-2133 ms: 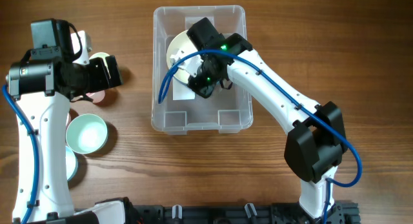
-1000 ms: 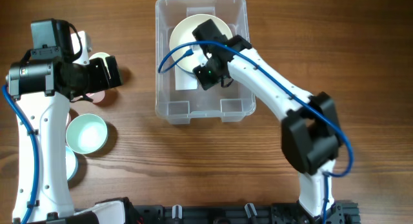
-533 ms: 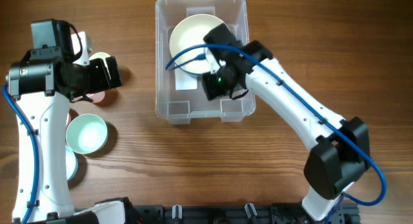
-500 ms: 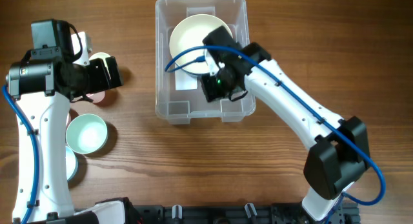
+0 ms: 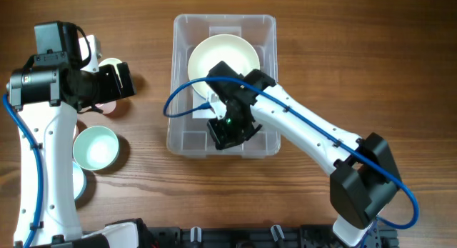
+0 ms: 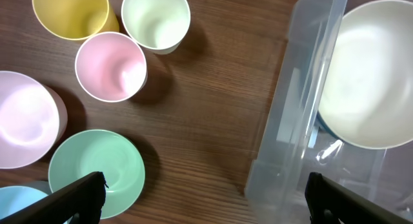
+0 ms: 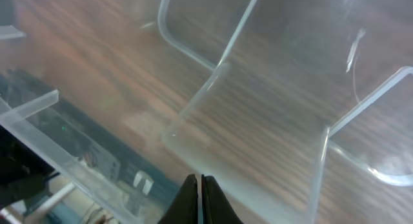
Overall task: Pack container
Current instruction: 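Carry the cream plate into the bin and lay it on the blue plate, then retract the right arm and reach the left gripper to the cream cup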
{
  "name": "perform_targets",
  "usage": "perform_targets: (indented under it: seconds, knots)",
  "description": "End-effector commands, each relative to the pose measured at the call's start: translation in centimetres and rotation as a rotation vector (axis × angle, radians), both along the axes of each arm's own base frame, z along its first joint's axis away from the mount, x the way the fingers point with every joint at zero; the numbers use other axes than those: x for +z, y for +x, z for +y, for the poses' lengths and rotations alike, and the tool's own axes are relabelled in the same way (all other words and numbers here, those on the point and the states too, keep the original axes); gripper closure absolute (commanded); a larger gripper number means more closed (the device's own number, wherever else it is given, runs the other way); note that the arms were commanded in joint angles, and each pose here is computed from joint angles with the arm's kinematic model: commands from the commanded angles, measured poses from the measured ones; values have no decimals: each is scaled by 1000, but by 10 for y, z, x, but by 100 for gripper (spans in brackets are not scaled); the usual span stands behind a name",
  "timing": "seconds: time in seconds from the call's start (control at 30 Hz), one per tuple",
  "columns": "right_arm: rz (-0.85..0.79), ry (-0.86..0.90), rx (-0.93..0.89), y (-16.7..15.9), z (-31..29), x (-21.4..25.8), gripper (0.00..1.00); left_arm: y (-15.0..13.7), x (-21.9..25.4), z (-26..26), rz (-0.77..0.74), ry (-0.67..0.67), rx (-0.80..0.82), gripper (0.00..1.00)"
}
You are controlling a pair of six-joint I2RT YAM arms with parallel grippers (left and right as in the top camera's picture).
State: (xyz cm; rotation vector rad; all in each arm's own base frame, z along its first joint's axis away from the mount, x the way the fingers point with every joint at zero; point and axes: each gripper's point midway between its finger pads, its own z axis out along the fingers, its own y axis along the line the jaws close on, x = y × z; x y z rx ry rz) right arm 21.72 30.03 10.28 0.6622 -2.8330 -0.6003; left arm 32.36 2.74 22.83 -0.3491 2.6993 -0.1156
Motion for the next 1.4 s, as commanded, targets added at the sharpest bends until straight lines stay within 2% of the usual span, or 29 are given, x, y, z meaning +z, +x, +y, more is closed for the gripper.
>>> perform_targets:
  seconds: [0.0, 0.07, 0.2, 0.27, 0.33, 0.37, 0.4, 0.43, 0.47, 0.5, 0.57, 0.73, 0.93, 1.07, 1.3, 1.37]
  knots:
    - [40, 10, -4, -7, 6, -3, 96, 3, 3, 0, -11, -5, -18, 0]
    - [-1, 33, -12, 4, 10, -3, 96, 3, 3, 0, -11, -5, -18, 0]
    - [-178, 21, -102, 63, -5, 8, 96, 2, 2, -1, -5, -6, -18, 0]
    - [-360, -82, -216, 116, -45, 31, 96, 1, 2, -1, -4, -6, -18, 0]
    - [-557, -161, -378, 169, -100, 79, 95, 1, 2, -1, -4, -6, -18, 0]
    - [-625, -158, -456, 186, -125, 106, 89, 2, 2, -1, -4, -6, -18, 0]
    - [-661, -143, -507, 195, -141, 125, 71, 2, 2, 0, -5, -6, -18, 0]
    - [-700, -134, -574, 202, -166, 145, 36, 3, 3, 0, -13, -5, -18, 0]
    - [-723, -134, -622, 205, -186, 157, 26, 5, 3, 0, -19, -4, -18, 0]
    - [-741, -141, -680, 205, -211, 168, 23, 6, 4, 0, -25, -3, -18, 0]
    - [-742, -184, -795, 198, -265, 180, 21, 14, 8, 1, -58, -18, 24, 0]
    - [-628, -207, -912, 183, -319, 165, 19, 53, 7, 6, -146, -48, 97, 1]
    - [-616, -227, -868, 179, -321, 158, 19, 99, -57, 12, 34, -61, 97, 7]
    - [-614, -227, -868, 178, -321, 157, 19, 121, -98, 11, 114, -52, 70, 6]
    - [-599, -197, -859, 177, -315, 157, 20, 123, -166, 11, 254, -64, 72, 6]
    - [-595, -199, -859, 177, -315, 156, 20, 123, -180, 11, 280, -66, 73, 14]
